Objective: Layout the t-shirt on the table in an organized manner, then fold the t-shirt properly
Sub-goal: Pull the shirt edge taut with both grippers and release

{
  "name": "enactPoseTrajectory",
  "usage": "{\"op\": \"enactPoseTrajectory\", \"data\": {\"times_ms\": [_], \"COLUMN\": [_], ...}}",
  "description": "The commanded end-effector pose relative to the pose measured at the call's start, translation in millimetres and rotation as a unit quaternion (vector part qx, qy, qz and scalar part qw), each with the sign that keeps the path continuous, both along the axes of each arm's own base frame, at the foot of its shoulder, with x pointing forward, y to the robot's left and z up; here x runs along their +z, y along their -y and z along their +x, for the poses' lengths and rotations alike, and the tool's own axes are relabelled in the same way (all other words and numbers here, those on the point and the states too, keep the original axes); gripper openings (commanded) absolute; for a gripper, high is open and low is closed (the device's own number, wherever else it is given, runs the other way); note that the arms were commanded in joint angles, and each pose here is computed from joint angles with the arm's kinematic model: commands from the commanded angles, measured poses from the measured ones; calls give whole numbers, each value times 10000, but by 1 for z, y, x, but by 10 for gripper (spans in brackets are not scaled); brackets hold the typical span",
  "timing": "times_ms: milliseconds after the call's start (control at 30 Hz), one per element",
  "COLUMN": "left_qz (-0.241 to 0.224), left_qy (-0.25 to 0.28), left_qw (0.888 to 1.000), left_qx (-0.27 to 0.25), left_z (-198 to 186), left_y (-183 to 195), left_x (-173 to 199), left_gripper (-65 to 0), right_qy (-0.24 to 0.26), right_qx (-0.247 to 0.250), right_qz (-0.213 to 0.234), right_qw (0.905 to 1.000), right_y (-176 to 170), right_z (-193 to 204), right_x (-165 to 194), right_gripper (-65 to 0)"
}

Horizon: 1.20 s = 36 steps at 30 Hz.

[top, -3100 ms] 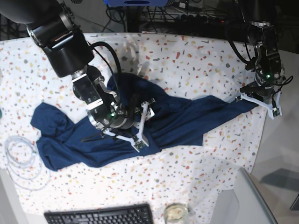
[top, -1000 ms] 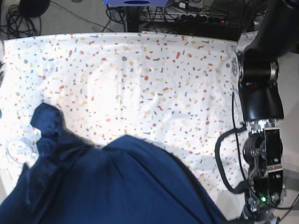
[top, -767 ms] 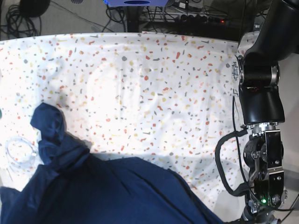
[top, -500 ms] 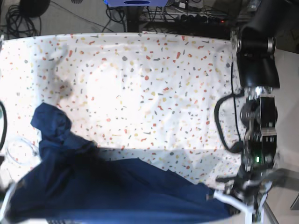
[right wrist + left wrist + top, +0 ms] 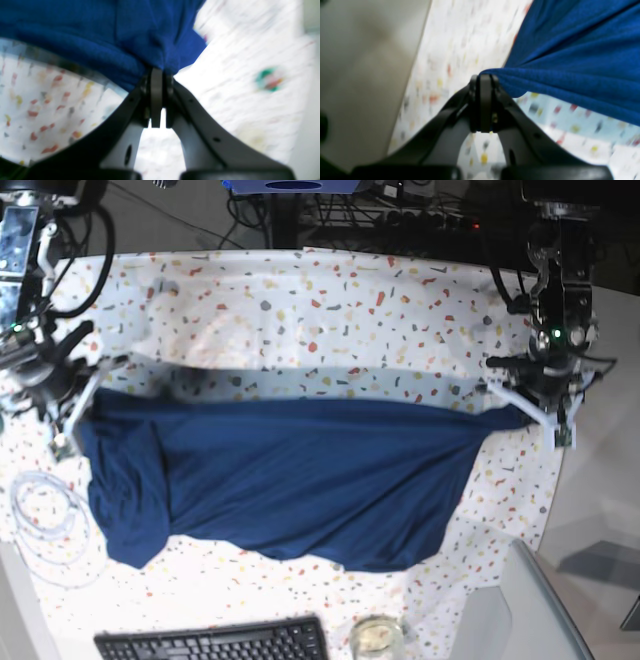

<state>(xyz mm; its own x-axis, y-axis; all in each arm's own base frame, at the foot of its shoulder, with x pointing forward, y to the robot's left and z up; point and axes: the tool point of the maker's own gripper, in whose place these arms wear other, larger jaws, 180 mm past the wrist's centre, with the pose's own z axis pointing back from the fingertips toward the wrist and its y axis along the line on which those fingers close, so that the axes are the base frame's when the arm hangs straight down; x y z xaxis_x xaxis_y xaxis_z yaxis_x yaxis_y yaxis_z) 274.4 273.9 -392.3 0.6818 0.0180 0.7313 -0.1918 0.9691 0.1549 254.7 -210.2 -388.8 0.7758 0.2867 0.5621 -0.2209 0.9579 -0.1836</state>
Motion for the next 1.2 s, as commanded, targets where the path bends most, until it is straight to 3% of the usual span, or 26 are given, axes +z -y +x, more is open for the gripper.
{"op": "enactPoseTrajectory", "data": {"times_ms": [0, 233, 900, 1033, 1167], "left_qz": [52, -165, -457, -447, -405], "left_qy": [176, -214, -1024, -956, -714], "left_qw": [9998, 9993, 9924, 9930, 9956], "left_qx": [45, 255, 500, 528, 451], "left_z": [0, -37, -81, -78, -72], "left_y": [-4, 3, 10, 8, 11], "left_x": [7, -20, -74, -69, -52], "left_gripper": [-650, -650, -648, -431, -374], "right_qy": [63, -353, -543, -596, -674], "right_qx": [-25, -49, -65, -68, -65], "right_qz": [-4, 276, 290, 286, 283], "right_qw": [10000, 9990, 9981, 9978, 9973], "right_y": [3, -6, -6, -6, -6], "right_z": [-3, -41, -56, -60, -68], "right_x": [-1, -41, -50, -52, -54], "right_gripper": [-650, -650, -650, -650, -650]}}
